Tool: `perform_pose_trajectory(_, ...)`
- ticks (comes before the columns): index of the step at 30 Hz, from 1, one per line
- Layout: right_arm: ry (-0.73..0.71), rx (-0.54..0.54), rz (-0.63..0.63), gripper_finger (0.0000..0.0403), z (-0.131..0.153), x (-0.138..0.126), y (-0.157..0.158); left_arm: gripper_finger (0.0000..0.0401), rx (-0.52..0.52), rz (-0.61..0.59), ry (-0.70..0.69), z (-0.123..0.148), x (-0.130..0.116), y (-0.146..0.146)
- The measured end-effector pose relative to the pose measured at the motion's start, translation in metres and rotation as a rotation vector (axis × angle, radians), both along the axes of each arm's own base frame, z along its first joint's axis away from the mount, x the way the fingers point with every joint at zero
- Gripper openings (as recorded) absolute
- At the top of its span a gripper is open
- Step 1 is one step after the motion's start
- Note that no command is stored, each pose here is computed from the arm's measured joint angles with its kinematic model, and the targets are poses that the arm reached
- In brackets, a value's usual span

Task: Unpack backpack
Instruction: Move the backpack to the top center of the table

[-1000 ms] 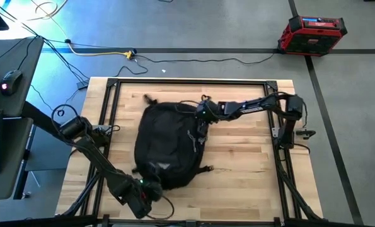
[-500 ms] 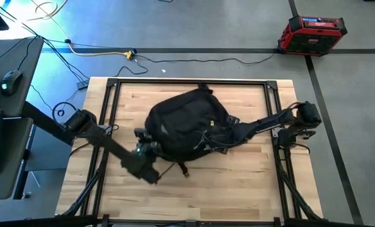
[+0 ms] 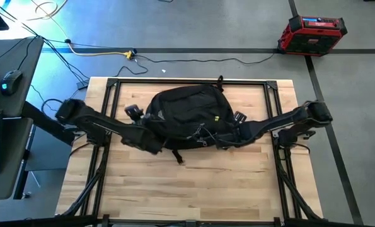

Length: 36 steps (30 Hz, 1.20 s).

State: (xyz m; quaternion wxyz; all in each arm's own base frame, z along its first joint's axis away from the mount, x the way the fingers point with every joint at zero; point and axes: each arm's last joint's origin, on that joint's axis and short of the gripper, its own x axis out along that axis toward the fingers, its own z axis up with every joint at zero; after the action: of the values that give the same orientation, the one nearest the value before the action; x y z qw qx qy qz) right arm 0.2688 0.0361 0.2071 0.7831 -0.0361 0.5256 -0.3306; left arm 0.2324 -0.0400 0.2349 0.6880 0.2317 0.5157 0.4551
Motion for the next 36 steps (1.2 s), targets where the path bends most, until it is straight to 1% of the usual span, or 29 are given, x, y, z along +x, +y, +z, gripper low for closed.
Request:
perform_pose_trajectory(2,-0.022,0.054,0.055,0.0123,0.005,-0.001,0.008,0.0168,-0.055,-0.016,-0.078,0.01,-0.006,-0.006)
perform_pose_trajectory(5,-0.061,0.158,0.172,0.0123,0.006,0.007,0.018,0.0163,-0.189,-0.06,-0.199,0.016,-0.009,-0.018)
perform_pose_trajectory(7,-0.109,0.182,0.232,0.0123,0.002,0.019,0.019,0.0155,-0.275,-0.117,-0.24,0.011,-0.008,-0.023)
perform_pose_trajectory(9,-0.16,0.176,0.237,0.0123,-0.004,0.033,0.013,0.0146,-0.344,-0.17,-0.254,-0.001,-0.004,-0.025)
perform_pose_trajectory(10,-0.17,0.182,0.225,0.0123,-0.008,0.038,0.008,0.014,-0.361,-0.181,-0.258,-0.009,-0.003,-0.024)
perform_pose_trajectory(13,-0.128,0.234,0.172,0.0123,-0.026,0.047,-0.008,0.0121,-0.352,-0.162,-0.253,-0.037,-0.001,-0.009)
perform_pose_trajectory(16,-0.065,0.236,0.074,0.0123,-0.041,0.047,-0.021,0.0105,-0.284,-0.126,-0.254,-0.056,0.002,0.013)
perform_pose_trajectory(19,-0.021,0.202,-0.008,0.0123,-0.048,0.043,-0.028,0.0092,-0.209,-0.101,-0.257,-0.059,0.008,0.037)
perform_pose_trajectory(22,0.005,0.104,-0.063,0.0123,-0.05,0.04,-0.034,0.0085,-0.163,-0.089,-0.268,-0.055,0.016,0.06)
perform_pose_trajectory(25,0.012,0.059,-0.102,0.0123,-0.05,0.038,-0.038,0.0081,-0.184,-0.074,-0.319,-0.052,0.022,0.076)
perform_pose_trajectory(27,0.02,0.052,-0.102,0.0123,-0.049,0.037,-0.038,0.0081,-0.216,-0.073,-0.336,-0.053,0.022,0.08)
perform_pose_trajectory(30,-0.007,0.034,-0.059,0.0123,-0.039,0.034,-0.028,0.008,-0.214,-0.066,-0.339,-0.051,0.02,0.074)
perform_pose_trajectory(33,-0.066,-0.009,-0.01,0.0123,-0.019,0.027,-0.013,0.008,-0.195,-0.094,-0.366,-0.043,0.015,0.06)
perform_pose_trajectory(36,-0.135,-0.041,-0.013,0.0123,0.006,0.011,-0.004,0.008,-0.198,-0.137,-0.431,-0.029,0.006,0.042)
